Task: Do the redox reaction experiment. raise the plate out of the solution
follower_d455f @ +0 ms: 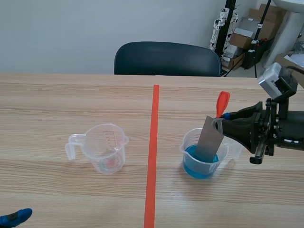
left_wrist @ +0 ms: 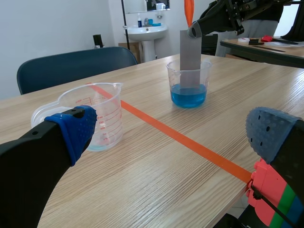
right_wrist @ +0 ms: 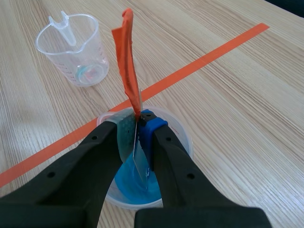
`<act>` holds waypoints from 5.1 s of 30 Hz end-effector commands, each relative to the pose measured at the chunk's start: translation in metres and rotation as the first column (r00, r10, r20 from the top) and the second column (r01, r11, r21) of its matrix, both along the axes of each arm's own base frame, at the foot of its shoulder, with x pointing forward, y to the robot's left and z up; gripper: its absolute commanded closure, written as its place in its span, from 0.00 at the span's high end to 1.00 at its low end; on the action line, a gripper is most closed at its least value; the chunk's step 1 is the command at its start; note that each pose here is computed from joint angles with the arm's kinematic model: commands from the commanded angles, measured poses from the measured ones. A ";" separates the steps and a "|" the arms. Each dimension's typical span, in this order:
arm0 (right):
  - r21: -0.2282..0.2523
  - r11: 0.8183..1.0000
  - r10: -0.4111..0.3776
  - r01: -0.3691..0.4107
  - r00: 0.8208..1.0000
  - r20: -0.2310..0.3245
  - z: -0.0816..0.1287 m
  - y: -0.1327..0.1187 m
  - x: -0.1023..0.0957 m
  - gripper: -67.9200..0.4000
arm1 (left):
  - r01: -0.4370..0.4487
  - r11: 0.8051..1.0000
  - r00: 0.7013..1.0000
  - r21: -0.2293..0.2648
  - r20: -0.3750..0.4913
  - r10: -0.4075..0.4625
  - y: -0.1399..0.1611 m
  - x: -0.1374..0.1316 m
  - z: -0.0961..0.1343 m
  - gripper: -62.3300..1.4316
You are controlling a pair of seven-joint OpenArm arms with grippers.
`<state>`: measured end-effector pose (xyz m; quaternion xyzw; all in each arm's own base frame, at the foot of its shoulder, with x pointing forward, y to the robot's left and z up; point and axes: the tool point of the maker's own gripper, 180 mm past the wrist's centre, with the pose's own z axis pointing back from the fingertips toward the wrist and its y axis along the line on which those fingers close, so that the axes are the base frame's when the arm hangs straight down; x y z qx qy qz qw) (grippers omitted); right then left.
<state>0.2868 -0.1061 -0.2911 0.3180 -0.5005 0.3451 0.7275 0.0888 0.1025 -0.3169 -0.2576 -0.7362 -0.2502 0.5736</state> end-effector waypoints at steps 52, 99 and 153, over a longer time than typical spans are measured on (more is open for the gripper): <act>0.029 0.999 0.036 -0.040 0.990 0.134 0.055 0.004 0.003 0.01 | 0.114 0.915 0.990 0.388 0.035 -0.138 0.143 0.025 0.074 0.19; 0.120 0.986 0.087 -0.115 0.972 0.218 0.168 0.000 -0.012 0.01 | 0.435 0.720 0.870 0.541 -0.046 -0.491 -0.038 0.173 0.074 0.07; 0.070 0.992 0.092 -0.105 0.980 0.175 0.160 -0.004 -0.012 0.01 | 0.574 0.689 0.801 0.444 -0.127 -0.585 -0.133 0.188 0.063 0.07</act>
